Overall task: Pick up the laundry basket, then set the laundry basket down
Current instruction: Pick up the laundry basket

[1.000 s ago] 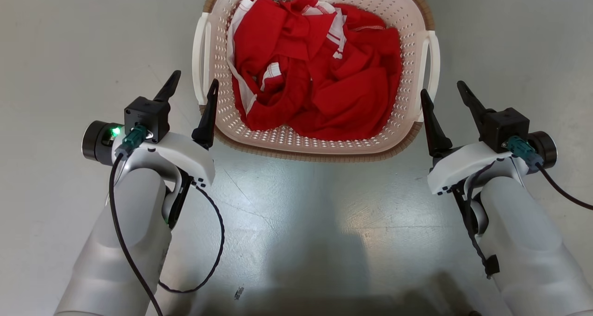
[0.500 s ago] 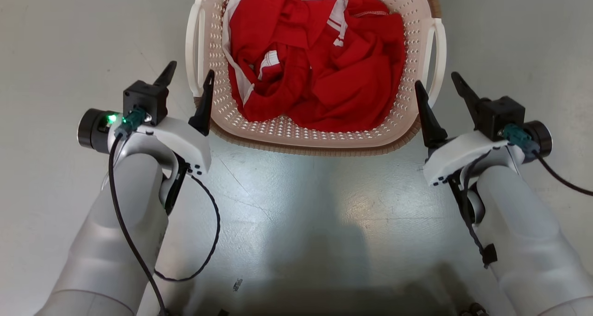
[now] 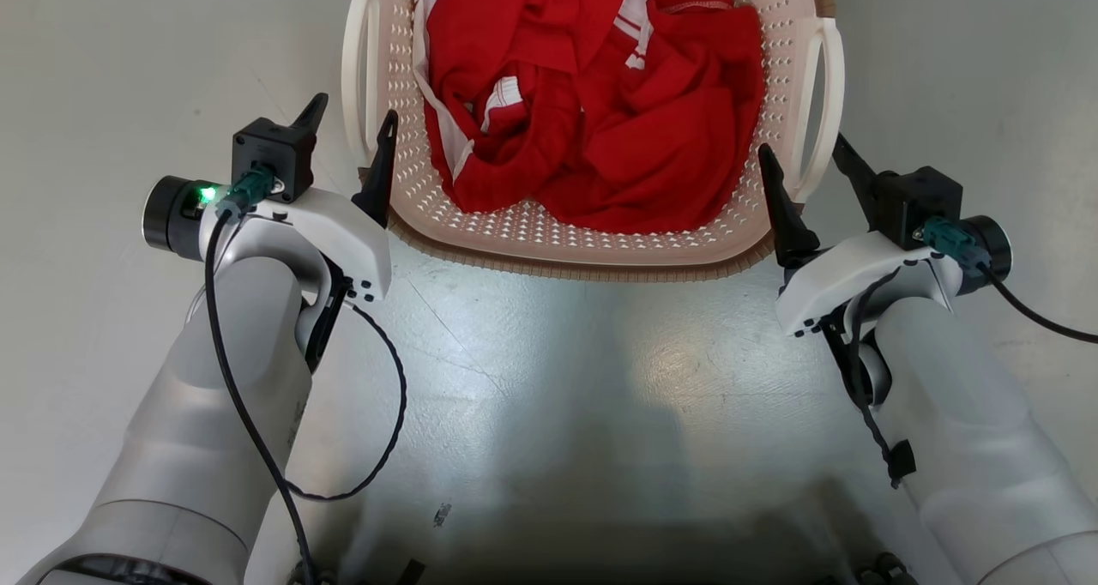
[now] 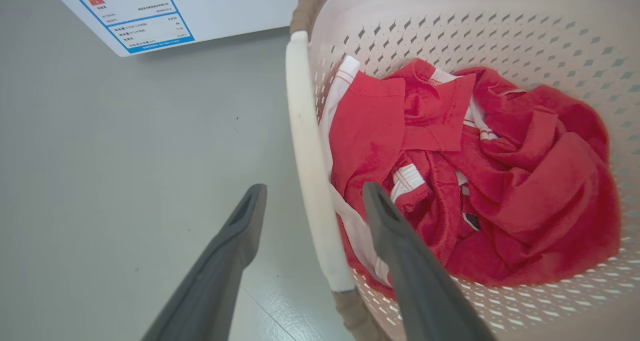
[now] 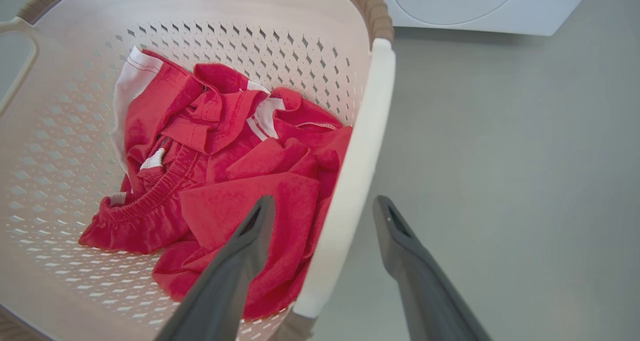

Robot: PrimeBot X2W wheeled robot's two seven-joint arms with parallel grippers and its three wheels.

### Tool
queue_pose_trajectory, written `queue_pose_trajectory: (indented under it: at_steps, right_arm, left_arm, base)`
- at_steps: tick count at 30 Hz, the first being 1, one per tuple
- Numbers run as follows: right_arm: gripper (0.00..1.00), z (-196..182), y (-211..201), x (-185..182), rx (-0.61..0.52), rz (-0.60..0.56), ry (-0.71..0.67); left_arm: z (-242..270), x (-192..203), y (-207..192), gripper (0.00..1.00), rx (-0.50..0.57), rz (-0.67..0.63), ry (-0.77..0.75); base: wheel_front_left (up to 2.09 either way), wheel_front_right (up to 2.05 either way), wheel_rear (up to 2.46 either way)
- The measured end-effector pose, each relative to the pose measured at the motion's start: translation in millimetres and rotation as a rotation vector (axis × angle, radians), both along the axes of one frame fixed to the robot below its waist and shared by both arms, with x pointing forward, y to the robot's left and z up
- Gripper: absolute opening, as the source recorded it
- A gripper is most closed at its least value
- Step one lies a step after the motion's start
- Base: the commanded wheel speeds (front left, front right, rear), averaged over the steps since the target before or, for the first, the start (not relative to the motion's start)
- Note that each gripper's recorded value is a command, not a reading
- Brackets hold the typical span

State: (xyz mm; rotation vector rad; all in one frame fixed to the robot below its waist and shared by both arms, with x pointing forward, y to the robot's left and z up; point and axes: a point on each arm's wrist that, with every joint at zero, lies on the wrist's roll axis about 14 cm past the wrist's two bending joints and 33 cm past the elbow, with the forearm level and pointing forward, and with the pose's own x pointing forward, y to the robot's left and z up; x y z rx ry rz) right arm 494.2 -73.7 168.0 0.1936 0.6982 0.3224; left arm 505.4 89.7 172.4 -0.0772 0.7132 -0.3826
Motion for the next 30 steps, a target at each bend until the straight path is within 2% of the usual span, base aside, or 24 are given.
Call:
queue_pose_trajectory:
  at_steps: [30]
  right_arm:
    - [1.00, -16, 15, -2, 0.040, 0.015, 0.041]
  left_arm:
    - [-21, -14, -12, 1.00, -0.012, -0.042, 0.078]
  base:
    - [0.00, 0.00, 0.00]
